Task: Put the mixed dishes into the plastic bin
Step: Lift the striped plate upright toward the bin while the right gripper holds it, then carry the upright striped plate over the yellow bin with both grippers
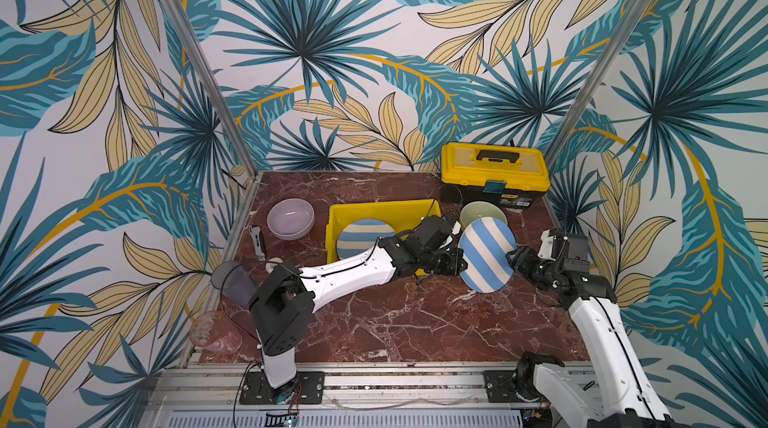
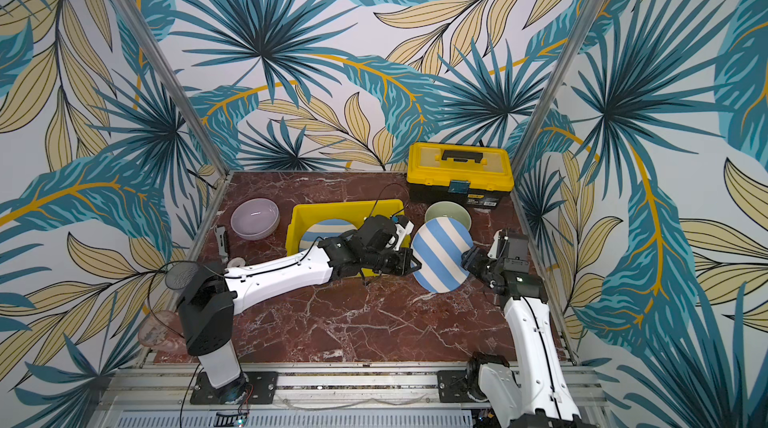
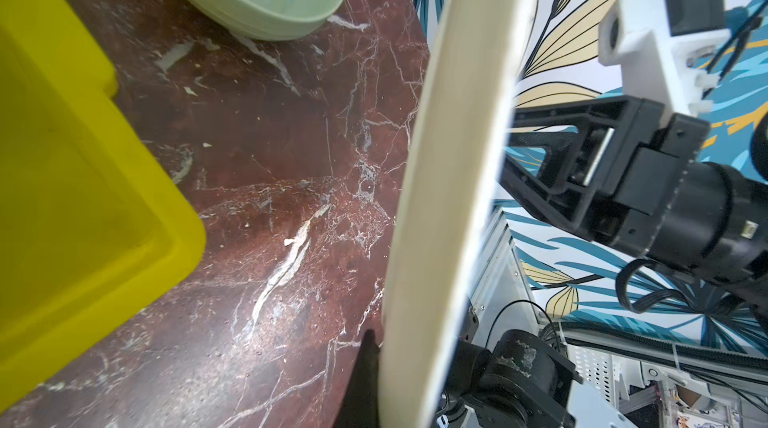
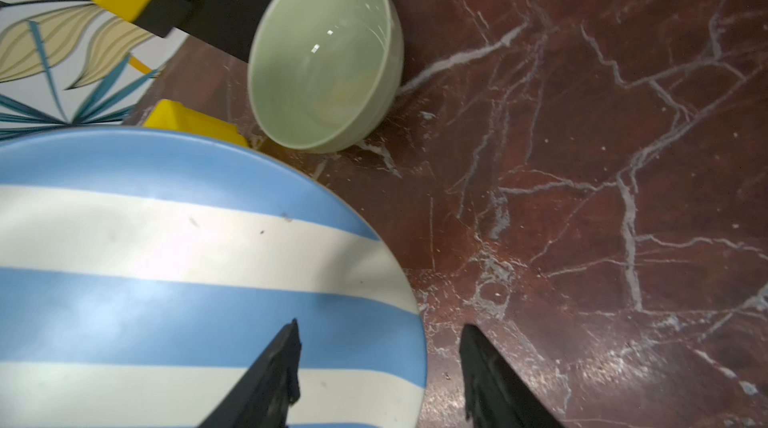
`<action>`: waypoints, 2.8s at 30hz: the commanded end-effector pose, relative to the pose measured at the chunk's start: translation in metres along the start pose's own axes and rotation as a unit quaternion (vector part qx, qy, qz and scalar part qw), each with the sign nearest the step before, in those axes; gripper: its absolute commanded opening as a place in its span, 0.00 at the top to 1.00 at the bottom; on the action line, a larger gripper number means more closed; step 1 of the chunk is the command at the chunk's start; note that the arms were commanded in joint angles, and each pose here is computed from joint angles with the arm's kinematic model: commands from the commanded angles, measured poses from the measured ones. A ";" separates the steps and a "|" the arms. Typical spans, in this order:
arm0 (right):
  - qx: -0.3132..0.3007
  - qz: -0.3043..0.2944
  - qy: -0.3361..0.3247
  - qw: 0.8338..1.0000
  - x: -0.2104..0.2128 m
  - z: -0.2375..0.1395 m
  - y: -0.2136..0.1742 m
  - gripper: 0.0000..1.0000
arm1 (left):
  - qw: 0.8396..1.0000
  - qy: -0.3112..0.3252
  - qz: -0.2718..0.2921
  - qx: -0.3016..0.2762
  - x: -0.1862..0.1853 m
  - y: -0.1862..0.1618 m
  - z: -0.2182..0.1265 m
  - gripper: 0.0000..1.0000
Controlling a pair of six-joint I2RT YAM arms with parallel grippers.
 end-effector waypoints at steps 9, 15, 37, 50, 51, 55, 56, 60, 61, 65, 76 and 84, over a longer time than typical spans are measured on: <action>0.018 -0.048 0.214 0.975 0.065 -0.045 0.013 0.30 | 0.997 0.050 0.045 -0.037 0.002 0.028 -0.082 0.98; 0.024 -0.066 0.322 0.944 0.098 -0.066 0.021 0.27 | 0.996 0.050 0.045 -0.053 0.011 0.031 -0.124 0.98; 0.113 -0.167 0.364 0.909 0.167 -0.043 -0.016 0.43 | 0.985 -0.147 0.003 -0.094 0.039 0.022 -0.219 0.98; 0.165 -0.167 0.404 0.884 0.199 -0.024 -0.036 0.60 | 0.977 -0.169 -0.003 -0.127 0.048 0.013 -0.247 0.99; 0.167 -0.167 0.413 0.880 0.203 -0.025 -0.038 0.60 | 0.977 -0.171 -0.004 -0.126 0.049 0.013 -0.247 0.99; 0.184 -0.161 0.444 0.862 0.216 -0.025 -0.044 0.64 | 0.977 -0.171 -0.007 -0.125 0.051 0.011 -0.246 0.99; 0.188 -0.159 0.449 0.859 0.218 -0.025 -0.045 0.65 | 0.977 -0.170 -0.008 -0.126 0.052 0.011 -0.245 0.99; 0.192 -0.155 0.458 0.854 0.223 -0.024 -0.047 0.71 | 0.978 -0.165 -0.018 -0.127 0.059 0.009 -0.245 1.00; 0.193 -0.153 0.460 0.853 0.224 -0.023 -0.047 0.73 | 0.978 -0.161 -0.023 -0.128 0.062 0.008 -0.245 1.00; 0.199 -0.146 0.455 0.856 0.227 -0.021 -0.047 0.80 | 0.978 -0.152 -0.040 -0.140 0.078 0.006 -0.247 1.00; 0.211 -0.136 0.434 0.865 0.237 -0.010 -0.049 0.99 | 0.979 -0.119 -0.066 -0.149 0.098 -0.002 -0.247 0.56; 0.190 -0.138 0.377 0.896 0.231 0.003 -0.046 1.00 | 0.979 0.007 -0.133 -0.157 0.136 -0.022 -0.255 0.28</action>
Point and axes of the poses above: each gripper's point midway between its finger pads, its own z axis out along the fingers, its own x axis along the line the jaws close on, y = z × x, the point moved 8 cm from there along -z, back along the fingers, and after that the axes turned 11 degrees about z, right-handed, at the moved point
